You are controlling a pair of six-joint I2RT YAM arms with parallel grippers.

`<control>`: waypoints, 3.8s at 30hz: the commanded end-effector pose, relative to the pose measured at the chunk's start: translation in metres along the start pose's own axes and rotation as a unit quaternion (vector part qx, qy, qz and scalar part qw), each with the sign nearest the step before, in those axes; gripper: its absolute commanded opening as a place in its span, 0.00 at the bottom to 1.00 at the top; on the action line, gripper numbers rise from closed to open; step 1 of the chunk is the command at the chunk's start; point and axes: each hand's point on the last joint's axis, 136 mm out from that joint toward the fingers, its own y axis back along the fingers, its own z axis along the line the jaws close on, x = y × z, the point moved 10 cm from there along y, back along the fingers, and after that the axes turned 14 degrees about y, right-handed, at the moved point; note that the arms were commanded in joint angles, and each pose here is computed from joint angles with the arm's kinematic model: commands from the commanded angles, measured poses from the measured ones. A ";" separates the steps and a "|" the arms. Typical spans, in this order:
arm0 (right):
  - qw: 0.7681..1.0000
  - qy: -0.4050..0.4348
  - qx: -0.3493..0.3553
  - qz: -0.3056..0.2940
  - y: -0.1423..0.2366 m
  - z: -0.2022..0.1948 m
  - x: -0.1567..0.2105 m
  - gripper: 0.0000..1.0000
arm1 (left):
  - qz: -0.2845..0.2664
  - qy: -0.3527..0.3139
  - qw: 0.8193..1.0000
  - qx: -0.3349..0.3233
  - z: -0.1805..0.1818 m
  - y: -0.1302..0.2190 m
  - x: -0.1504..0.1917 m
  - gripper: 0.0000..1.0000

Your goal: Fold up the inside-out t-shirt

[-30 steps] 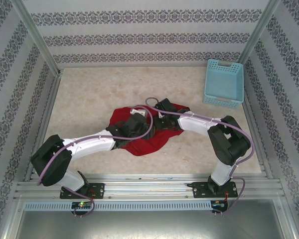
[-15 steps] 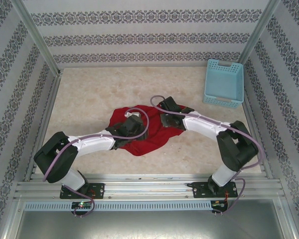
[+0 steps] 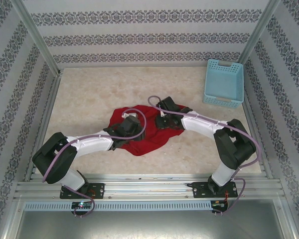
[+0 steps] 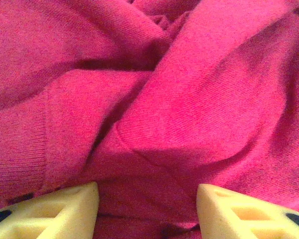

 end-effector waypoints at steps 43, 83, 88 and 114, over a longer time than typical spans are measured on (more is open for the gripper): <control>0.999 0.006 0.039 0.006 -0.014 0.004 -0.024 0.32 | -0.013 0.034 0.999 -0.018 0.038 0.006 0.007 0.55; 0.998 -0.056 0.013 -0.001 0.001 -0.006 -0.014 0.36 | -0.015 0.031 0.999 -0.025 0.040 0.008 0.006 0.55; 0.999 -0.047 0.020 0.012 -0.009 -0.003 -0.017 0.31 | -0.016 0.029 0.999 -0.025 0.039 0.009 0.005 0.55; 0.999 -0.027 0.033 0.021 0.000 0.003 -0.017 0.00 | -0.016 0.028 0.998 -0.050 0.044 0.005 0.007 0.56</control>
